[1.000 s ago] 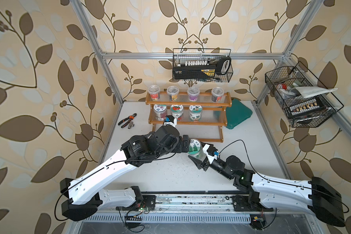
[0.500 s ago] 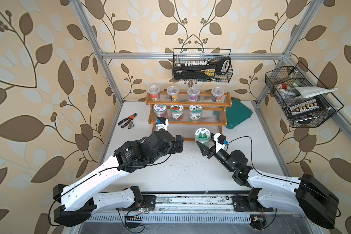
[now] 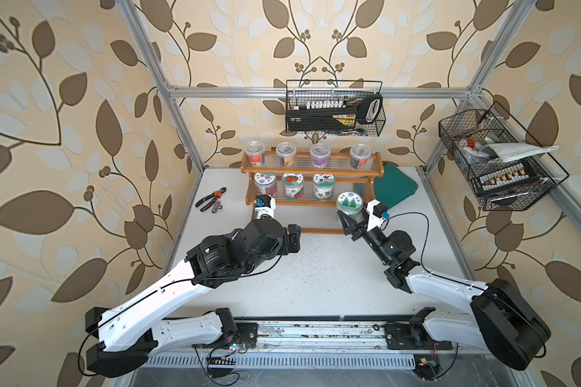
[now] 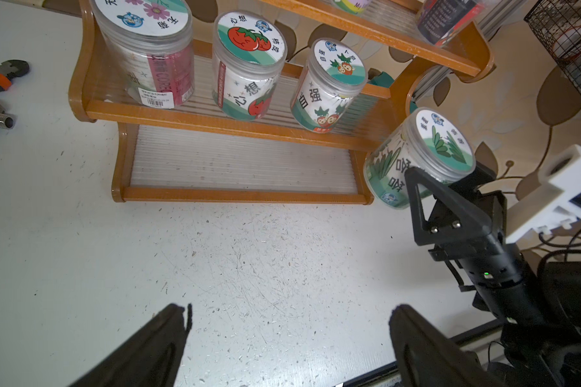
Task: Place the seed container on the shelf
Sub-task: Place the seed jar on the shelf.
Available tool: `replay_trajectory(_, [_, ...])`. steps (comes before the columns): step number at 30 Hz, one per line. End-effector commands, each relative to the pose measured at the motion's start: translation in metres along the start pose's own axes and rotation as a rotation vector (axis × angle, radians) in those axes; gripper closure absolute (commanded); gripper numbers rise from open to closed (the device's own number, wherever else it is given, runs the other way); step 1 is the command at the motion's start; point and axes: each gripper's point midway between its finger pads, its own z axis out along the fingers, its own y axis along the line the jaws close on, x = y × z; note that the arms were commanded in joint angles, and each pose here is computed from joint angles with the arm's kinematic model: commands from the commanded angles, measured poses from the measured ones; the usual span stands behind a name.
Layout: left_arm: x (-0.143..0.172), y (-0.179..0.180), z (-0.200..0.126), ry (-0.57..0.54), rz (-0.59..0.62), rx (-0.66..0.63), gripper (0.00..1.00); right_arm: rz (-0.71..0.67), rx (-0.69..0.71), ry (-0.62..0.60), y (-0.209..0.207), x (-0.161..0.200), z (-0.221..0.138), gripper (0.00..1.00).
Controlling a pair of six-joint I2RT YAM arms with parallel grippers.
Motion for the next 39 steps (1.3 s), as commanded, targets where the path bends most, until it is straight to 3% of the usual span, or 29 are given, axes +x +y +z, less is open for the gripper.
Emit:
replay_trajectory(1, [-0.011, 0.003, -0.003, -0.054, -0.009, -0.004, 0.02, 0.024, -0.017, -0.107, -0.005, -0.033, 0.012, 0.58])
replay_trajectory(16, [-0.013, 0.009, -0.005, -0.066, -0.010, -0.020, 0.02, 0.037, 0.077, -0.116, -0.065, -0.032, 0.035, 0.57])
replay_trajectory(39, [-0.019, 0.012, -0.004, -0.073, -0.002, -0.032, 0.01, 0.006, 0.101, -0.032, -0.092, 0.003, 0.070, 0.53])
